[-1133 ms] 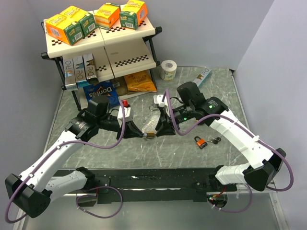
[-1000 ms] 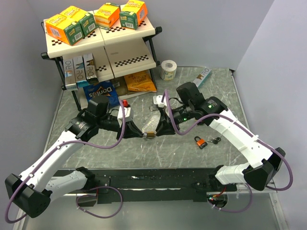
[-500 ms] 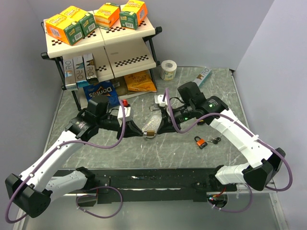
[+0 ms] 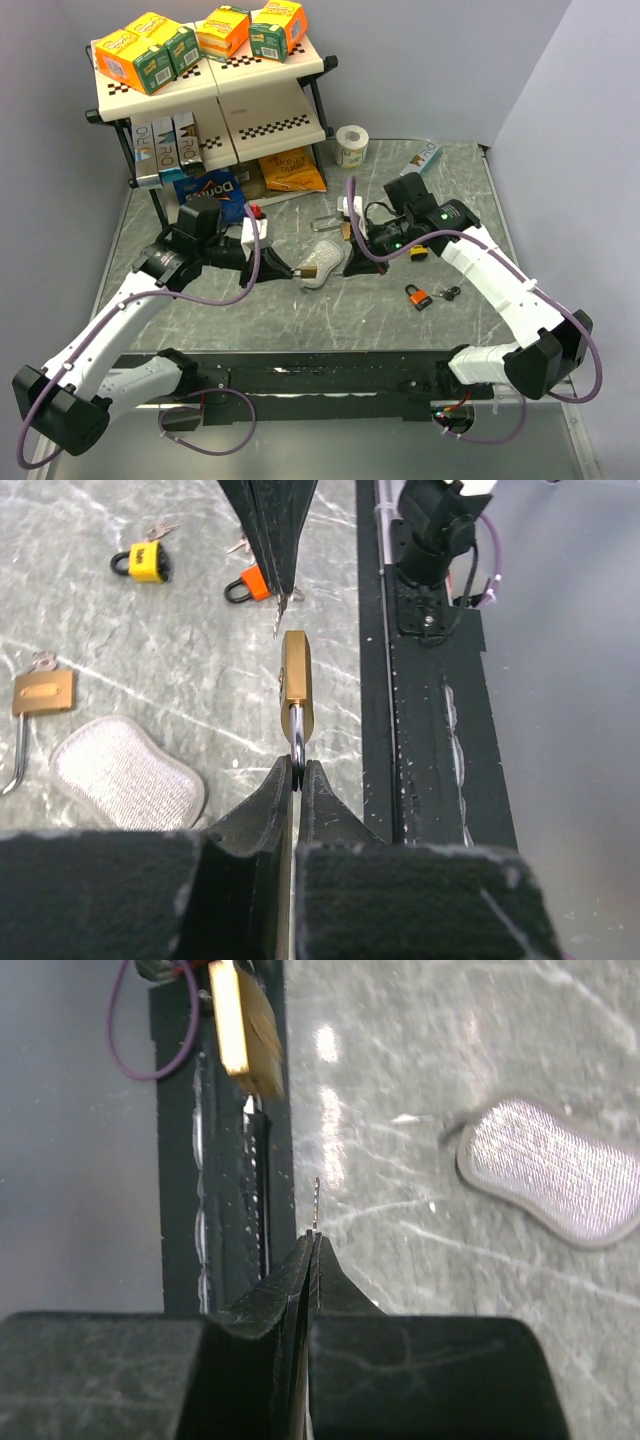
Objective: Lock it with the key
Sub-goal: Lock the lock, then place the key at the center of the board.
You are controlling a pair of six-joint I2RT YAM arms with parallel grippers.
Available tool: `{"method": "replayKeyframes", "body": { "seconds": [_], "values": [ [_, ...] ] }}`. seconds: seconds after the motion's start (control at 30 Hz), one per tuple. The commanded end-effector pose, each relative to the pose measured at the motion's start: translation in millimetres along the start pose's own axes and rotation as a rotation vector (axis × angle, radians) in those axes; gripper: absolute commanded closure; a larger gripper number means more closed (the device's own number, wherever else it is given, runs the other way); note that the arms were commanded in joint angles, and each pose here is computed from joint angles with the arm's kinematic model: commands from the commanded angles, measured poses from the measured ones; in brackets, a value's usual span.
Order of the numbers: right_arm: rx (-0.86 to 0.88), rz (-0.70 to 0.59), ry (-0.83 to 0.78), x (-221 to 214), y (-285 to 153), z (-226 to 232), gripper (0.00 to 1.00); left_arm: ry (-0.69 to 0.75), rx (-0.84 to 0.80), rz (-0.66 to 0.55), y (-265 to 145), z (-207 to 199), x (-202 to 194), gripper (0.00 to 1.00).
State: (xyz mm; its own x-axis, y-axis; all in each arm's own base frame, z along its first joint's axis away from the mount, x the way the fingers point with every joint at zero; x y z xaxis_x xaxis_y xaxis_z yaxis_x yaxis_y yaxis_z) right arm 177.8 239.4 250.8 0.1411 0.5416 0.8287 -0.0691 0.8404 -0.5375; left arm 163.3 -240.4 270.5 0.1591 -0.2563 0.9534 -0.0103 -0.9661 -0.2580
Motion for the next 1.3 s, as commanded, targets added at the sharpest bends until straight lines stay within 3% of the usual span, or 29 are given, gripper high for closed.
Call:
{"method": "replayKeyframes", "body": {
  "seconds": [0.0,0.3,0.4,0.57,0.7,0.93,1.27],
  "values": [
    [-0.066,-0.024,0.018,-3.0,-6.8,-15.6,1.0,0.018,0.008,-0.021,-6.4,7.5,5.0,0.99],
    [-0.142,-0.101,0.217,18.9,42.9,-74.1,1.0,-0.105,0.131,-0.009,-44.5,42.0,-18.9,0.99],
    [-0.158,-0.091,0.28,18.2,83.6,-100.1,1.0,-0.123,0.19,0.021,-64.7,51.6,-31.3,0.99],
    [-0.196,-0.116,0.249,40.8,139.5,-128.6,1.0,-0.154,0.307,0.024,-99.3,67.1,-45.7,0.99],
    [-0.244,-0.086,0.335,27.2,179.7,-166.1,1.0,-0.176,0.363,0.034,-115.5,70.4,-57.6,0.99],
    [-0.291,-0.07,0.393,13.3,217.1,-205.8,1.0,-0.22,0.391,0.073,-126.6,70.8,-80.5,0.99],
    [-0.304,-0.022,0.445,-13.9,236.2,-216.1,1.0,-0.24,0.393,0.066,-125.0,77.3,-89.7,0.99]
  ]
}}
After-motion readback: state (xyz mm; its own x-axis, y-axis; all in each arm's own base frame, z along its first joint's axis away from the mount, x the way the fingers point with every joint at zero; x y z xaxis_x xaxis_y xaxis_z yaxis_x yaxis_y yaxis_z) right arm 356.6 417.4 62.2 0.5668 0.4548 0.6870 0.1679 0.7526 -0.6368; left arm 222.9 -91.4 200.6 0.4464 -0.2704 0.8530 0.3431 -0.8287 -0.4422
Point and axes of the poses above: each gripper's point midway between its finger pads, its own y axis out along the fingers, its own z axis along the line the jaws close on, x = y × z, the point moved 1 cm from there along -y, back along the fingers, and after that the axes turned 5 degrees about -y, right-handed, at the moved point
